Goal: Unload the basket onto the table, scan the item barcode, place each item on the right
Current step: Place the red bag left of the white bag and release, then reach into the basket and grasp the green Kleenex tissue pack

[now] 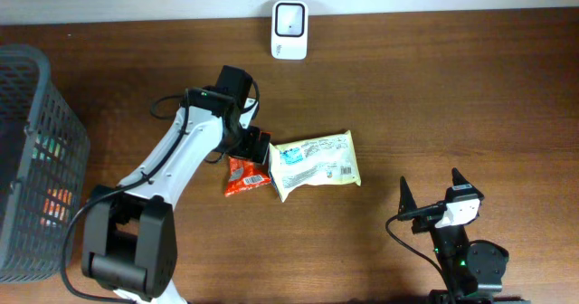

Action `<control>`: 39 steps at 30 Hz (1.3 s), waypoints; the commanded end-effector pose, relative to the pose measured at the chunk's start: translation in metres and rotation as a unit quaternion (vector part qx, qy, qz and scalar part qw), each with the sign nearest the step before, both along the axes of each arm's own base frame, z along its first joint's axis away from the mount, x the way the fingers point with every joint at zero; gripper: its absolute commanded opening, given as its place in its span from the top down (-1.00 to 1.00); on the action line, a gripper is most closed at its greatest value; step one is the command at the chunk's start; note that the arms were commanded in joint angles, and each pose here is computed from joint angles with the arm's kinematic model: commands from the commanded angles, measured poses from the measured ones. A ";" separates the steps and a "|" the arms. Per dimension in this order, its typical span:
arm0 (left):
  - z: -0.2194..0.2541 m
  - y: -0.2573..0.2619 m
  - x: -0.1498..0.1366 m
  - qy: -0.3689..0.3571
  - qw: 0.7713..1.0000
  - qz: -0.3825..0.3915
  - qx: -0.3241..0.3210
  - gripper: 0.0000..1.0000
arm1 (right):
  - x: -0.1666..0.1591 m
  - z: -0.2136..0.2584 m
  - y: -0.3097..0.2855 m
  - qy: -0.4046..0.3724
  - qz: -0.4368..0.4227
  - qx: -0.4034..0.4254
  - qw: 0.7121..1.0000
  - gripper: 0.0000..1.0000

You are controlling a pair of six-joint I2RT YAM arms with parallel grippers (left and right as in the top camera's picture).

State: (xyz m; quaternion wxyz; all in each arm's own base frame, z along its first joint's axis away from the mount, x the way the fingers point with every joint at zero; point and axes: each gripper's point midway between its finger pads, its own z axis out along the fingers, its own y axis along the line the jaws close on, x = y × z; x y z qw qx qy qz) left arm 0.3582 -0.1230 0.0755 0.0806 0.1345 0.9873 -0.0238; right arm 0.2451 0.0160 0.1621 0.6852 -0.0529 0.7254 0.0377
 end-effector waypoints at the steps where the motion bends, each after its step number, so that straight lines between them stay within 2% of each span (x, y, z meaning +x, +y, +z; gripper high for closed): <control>1: 0.058 -0.005 0.036 -0.084 0.996 0.008 -0.021 -0.98 | 0.000 -0.002 0.000 0.001 -0.001 0.002 1.000 -0.97; 6: 0.153 0.011 0.073 -0.208 0.977 0.036 -0.043 -0.98 | 0.000 -0.002 0.000 0.001 -0.001 0.002 1.000 -0.97; 9: 0.199 0.035 0.085 -0.265 0.962 0.046 -0.042 -0.98 | 0.000 -0.002 0.000 0.001 -0.001 0.002 1.000 -0.97; 13: 0.254 0.095 0.090 -0.330 0.937 0.108 -0.033 -0.98 | 0.000 -0.002 0.000 0.001 -0.001 0.002 1.000 -0.97; 15: 0.274 0.140 0.085 -0.354 0.921 0.159 -0.022 -0.98 | 0.000 -0.002 0.000 0.001 -0.001 0.002 1.000 -0.97; 16: 0.284 0.173 0.079 -0.366 0.907 0.207 -0.017 -0.99 | 0.000 -0.002 0.000 0.001 -0.001 0.002 1.000 -0.98; 21: 0.288 0.290 0.043 -0.367 0.845 0.389 0.002 -0.94 | 0.000 -0.002 0.000 0.001 -0.001 0.002 1.000 -0.97; 24: 0.284 0.345 0.015 -0.361 0.816 0.451 0.029 -0.94 | 0.000 -0.002 0.000 0.001 -0.001 0.002 1.000 -0.97; 28: 0.284 0.385 -0.013 -0.358 0.785 0.502 0.052 -0.94 | 0.000 -0.002 0.000 0.001 -0.001 0.002 1.000 -0.97; 31: 0.278 0.404 -0.024 -0.350 0.774 0.525 0.060 -0.94 | 0.000 -0.002 0.000 0.001 -0.001 0.002 1.000 -0.97; 34: 0.263 0.419 -0.025 -0.333 0.772 0.539 0.063 -0.95 | 0.000 -0.002 0.000 0.001 -0.001 0.002 1.000 -0.97; 39: 0.214 0.429 -0.015 -0.270 0.788 0.550 0.058 -0.94 | 0.000 -0.002 0.000 0.001 -0.001 0.002 1.000 -0.97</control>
